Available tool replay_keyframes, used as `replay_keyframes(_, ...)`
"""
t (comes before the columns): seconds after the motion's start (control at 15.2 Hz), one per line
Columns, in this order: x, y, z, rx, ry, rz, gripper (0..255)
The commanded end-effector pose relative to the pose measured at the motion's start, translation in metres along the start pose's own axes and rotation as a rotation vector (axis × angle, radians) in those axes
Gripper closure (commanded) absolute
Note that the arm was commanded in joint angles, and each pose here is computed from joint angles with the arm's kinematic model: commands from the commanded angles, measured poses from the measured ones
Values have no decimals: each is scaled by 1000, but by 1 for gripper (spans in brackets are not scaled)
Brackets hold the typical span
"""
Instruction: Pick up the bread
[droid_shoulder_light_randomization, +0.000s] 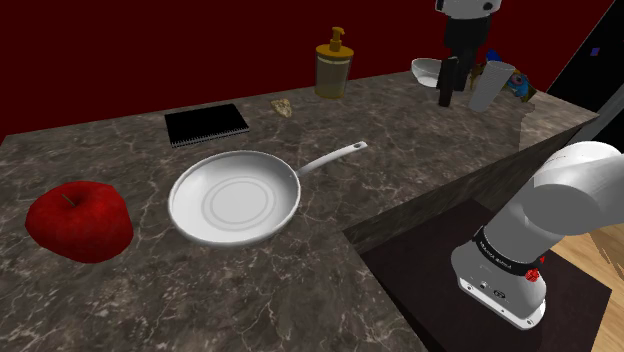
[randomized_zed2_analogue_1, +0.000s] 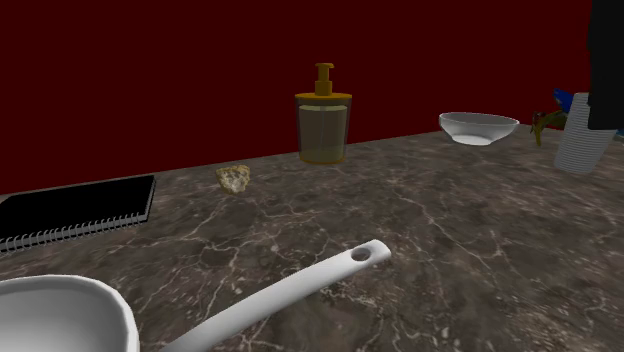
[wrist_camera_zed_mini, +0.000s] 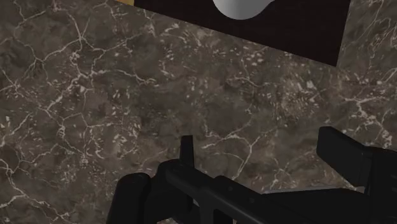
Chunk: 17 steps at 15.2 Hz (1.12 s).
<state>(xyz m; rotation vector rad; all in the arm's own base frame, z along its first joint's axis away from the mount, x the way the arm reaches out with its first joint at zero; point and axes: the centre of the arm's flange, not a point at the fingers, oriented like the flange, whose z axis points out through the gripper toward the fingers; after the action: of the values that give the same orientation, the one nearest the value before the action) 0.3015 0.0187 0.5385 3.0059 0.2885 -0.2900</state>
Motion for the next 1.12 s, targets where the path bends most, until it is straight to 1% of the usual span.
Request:
replay_keyframes(0.0,0,0,0,0,0,0,0)
replay_keyframes(1.06,178,-80,19,59,75,197,0)
